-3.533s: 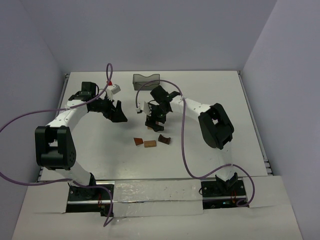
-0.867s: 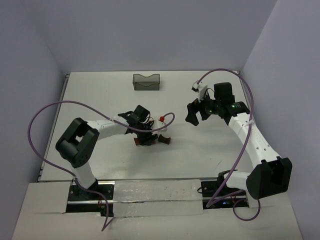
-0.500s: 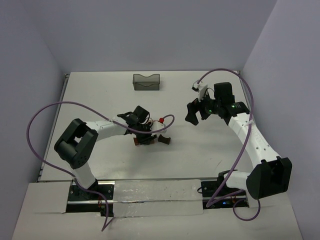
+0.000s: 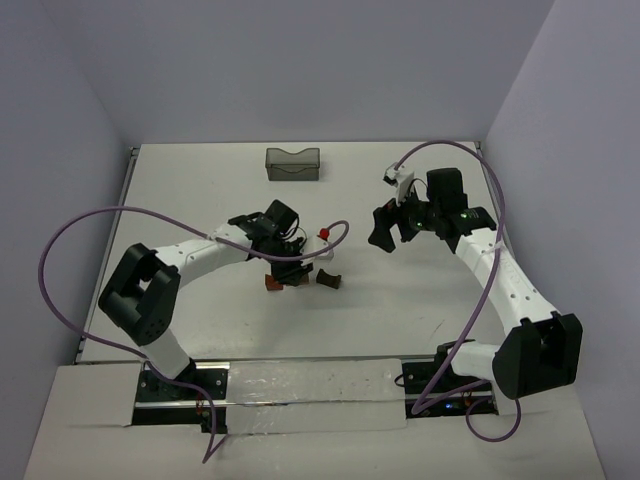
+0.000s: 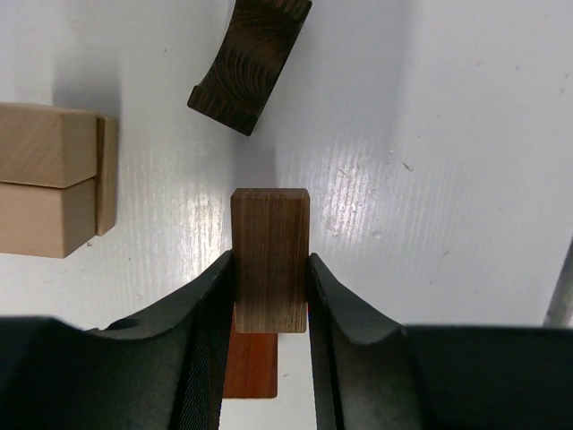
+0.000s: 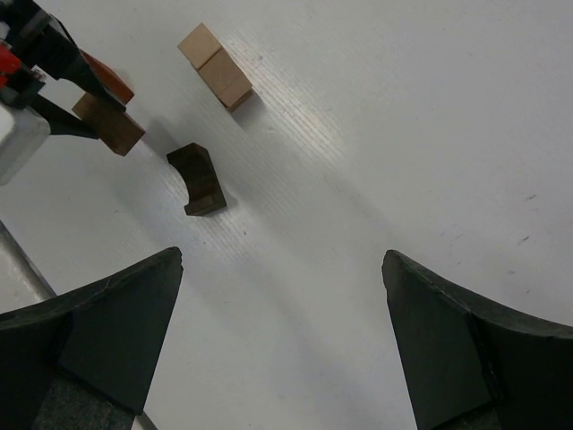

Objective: Build the wood block tower

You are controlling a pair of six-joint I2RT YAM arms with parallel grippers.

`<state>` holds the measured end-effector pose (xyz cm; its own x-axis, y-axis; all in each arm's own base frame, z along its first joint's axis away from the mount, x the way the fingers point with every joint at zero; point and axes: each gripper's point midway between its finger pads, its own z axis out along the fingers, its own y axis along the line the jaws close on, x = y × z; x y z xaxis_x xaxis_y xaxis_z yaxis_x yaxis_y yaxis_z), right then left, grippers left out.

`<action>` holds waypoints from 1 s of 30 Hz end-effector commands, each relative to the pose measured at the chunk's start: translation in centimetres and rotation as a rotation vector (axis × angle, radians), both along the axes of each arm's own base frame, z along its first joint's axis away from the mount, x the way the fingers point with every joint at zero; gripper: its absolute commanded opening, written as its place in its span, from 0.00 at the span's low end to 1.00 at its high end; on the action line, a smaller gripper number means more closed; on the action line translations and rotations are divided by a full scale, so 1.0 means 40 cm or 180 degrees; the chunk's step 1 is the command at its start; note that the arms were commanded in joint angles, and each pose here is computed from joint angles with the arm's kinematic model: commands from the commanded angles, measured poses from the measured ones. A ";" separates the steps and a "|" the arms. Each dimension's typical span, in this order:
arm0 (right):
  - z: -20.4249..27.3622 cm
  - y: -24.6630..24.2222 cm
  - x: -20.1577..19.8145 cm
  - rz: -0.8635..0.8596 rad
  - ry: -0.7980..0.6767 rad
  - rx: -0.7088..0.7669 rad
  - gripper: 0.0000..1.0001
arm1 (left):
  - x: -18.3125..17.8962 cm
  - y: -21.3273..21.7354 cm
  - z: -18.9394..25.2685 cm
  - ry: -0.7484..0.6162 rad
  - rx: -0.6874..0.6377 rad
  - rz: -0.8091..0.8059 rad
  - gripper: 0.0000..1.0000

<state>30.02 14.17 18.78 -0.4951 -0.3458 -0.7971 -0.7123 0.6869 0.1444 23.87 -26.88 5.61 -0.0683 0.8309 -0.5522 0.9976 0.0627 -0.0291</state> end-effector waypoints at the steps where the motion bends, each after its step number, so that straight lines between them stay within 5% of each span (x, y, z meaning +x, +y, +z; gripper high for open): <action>1: 0.040 0.007 0.015 0.0007 -0.0200 0.0104 1.00 | 0.001 -0.022 0.103 -0.0095 -0.0249 -0.0158 0.00; 14: 0.032 0.016 0.027 0.0019 -0.0122 0.0147 1.00 | 0.089 -0.012 0.195 -0.0230 -0.0312 -0.0325 0.03; 30: 0.011 0.020 0.054 0.0034 -0.0041 0.0107 1.00 | 0.220 -0.018 0.181 -0.0302 -0.0223 -0.0626 0.10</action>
<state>30.74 14.61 17.45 -0.5289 -0.3393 -0.7779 -0.7080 0.6819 0.1839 32.34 -26.60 11.86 0.0787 0.8149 -0.5742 0.9968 -0.0553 0.0580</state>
